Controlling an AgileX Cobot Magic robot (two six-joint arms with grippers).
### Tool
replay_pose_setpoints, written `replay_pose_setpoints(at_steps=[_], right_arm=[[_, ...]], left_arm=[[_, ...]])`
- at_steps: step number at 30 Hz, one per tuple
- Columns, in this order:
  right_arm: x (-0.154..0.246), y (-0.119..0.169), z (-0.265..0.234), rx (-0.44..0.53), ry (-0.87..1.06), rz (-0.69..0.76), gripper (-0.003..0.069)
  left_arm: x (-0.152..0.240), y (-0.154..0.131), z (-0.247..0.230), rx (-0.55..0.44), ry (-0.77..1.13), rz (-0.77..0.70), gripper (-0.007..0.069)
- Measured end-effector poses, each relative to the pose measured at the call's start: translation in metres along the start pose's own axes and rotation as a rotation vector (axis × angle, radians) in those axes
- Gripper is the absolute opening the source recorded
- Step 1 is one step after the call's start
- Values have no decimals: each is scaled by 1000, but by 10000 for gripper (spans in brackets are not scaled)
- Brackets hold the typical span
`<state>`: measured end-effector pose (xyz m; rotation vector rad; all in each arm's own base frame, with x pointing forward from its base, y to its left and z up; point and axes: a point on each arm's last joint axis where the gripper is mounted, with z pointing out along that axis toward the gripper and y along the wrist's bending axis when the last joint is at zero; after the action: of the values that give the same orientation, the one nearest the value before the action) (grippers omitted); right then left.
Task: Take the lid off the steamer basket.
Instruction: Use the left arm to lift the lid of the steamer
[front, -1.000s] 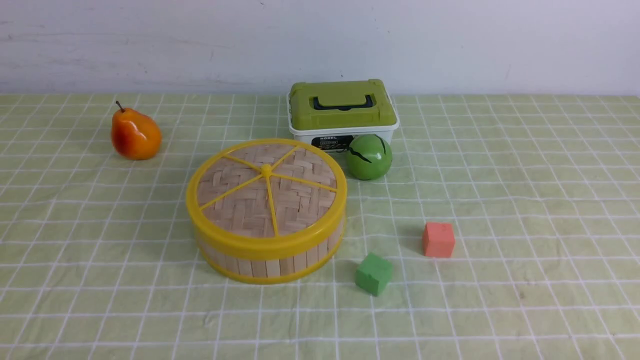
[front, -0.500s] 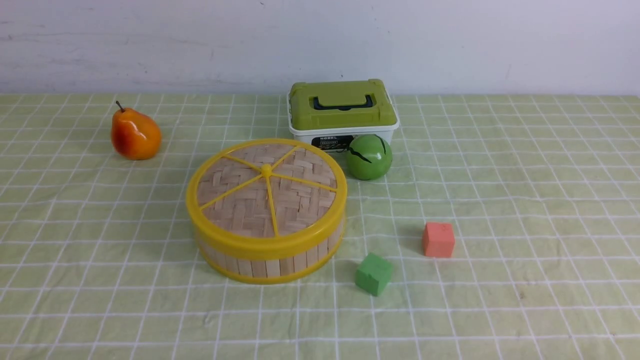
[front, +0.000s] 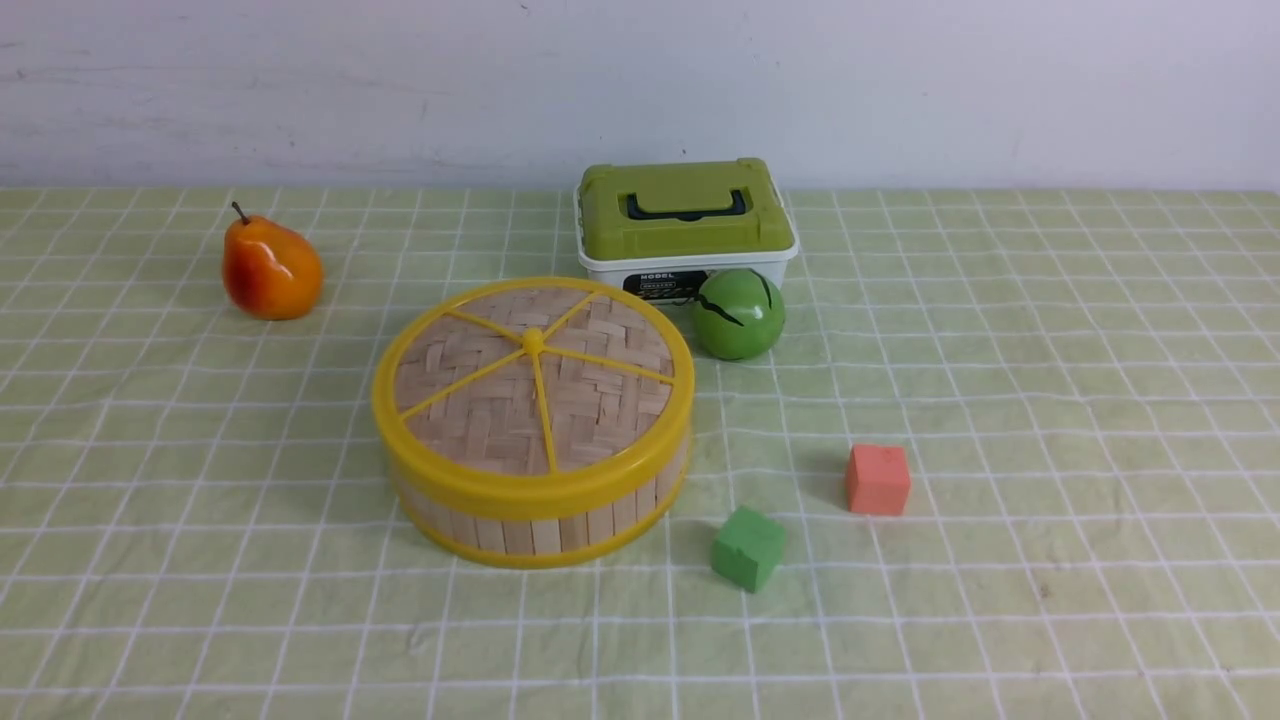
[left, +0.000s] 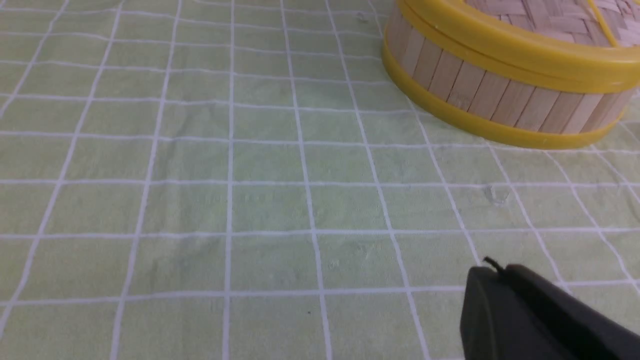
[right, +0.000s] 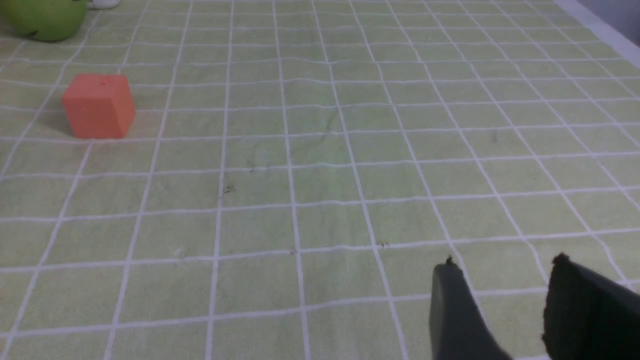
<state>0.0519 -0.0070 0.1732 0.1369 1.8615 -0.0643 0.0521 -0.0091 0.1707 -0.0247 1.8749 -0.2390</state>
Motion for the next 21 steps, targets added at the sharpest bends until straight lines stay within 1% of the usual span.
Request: replay_pose_setpoints(at_steps=[4,8,16,21], right_arm=[[0,0,0,0,0,0,241],[0,0,0,0,0,0,241],[0,0,0,0,0,0,241],[0,0,0,0,0,0,241]], left_arm=[[-5,-1,0,7,-52,0,7],[-15,-2,-1,22,-162,0,12],[-44,-6,-11,68,-500,-1,19],[-51,-7,-16,85,-600,-16,22]])
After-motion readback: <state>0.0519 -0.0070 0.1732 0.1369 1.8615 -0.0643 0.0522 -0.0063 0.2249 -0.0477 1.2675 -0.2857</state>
